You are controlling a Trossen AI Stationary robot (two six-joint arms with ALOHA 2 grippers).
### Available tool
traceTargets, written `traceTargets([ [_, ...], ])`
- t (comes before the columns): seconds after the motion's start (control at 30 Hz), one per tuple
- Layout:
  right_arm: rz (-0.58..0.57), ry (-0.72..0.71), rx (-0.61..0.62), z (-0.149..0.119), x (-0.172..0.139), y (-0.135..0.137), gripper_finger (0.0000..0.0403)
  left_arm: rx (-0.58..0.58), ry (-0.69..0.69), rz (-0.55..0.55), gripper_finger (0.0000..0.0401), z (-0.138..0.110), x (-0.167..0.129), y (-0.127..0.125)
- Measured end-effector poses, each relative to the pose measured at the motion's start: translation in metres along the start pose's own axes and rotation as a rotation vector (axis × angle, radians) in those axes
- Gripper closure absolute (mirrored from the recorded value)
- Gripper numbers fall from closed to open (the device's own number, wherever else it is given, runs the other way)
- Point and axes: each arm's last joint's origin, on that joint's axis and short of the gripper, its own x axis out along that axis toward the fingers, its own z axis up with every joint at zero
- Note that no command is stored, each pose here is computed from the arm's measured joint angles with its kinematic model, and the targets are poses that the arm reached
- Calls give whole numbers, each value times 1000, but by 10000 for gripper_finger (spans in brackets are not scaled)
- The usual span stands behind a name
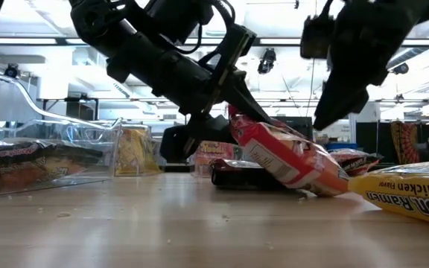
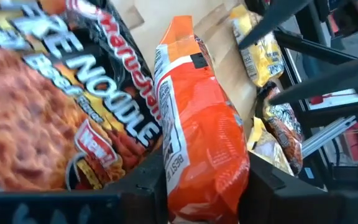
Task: Sort Maruchan noodles
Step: Put the orange noodle pack into the top right transparent bin
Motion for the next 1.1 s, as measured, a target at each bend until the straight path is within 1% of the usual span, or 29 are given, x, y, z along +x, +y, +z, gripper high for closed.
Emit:
traceTargets([
  [0.2, 70, -33, 1, 1, -20, 6, 211, 68, -49, -18, 292, 20, -12, -5],
  [0.4, 127, 15, -27, -5, -19, 14, 211, 158, -124, -37, 292, 46, -27, -9],
  [0.5, 143, 50, -43, -9, -14, 18, 211, 213, -175, -34, 292, 65, -37, -9],
  [0.67, 134, 79, -50, -14, -9, 20, 211, 292, -294, -17, 292, 103, -61, -8],
  [0.73, 131, 82, -45, -14, -8, 20, 211, 356, -351, -13, 292, 120, -73, -11],
  [0.83, 127, 88, -46, -15, -6, 20, 211, 463, -403, 35, 292, 143, -90, -12],
  [0.9, 124, 89, -46, -15, -6, 20, 211, 527, -401, 100, 292, 158, -98, -10],
  [1.0, 118, 94, -47, -15, -5, 20, 211, 606, -356, 221, 292, 182, -110, -7],
  [1.1, 114, 93, -48, -15, -3, 20, 211, 676, -258, 355, 292, 205, -120, -3],
])
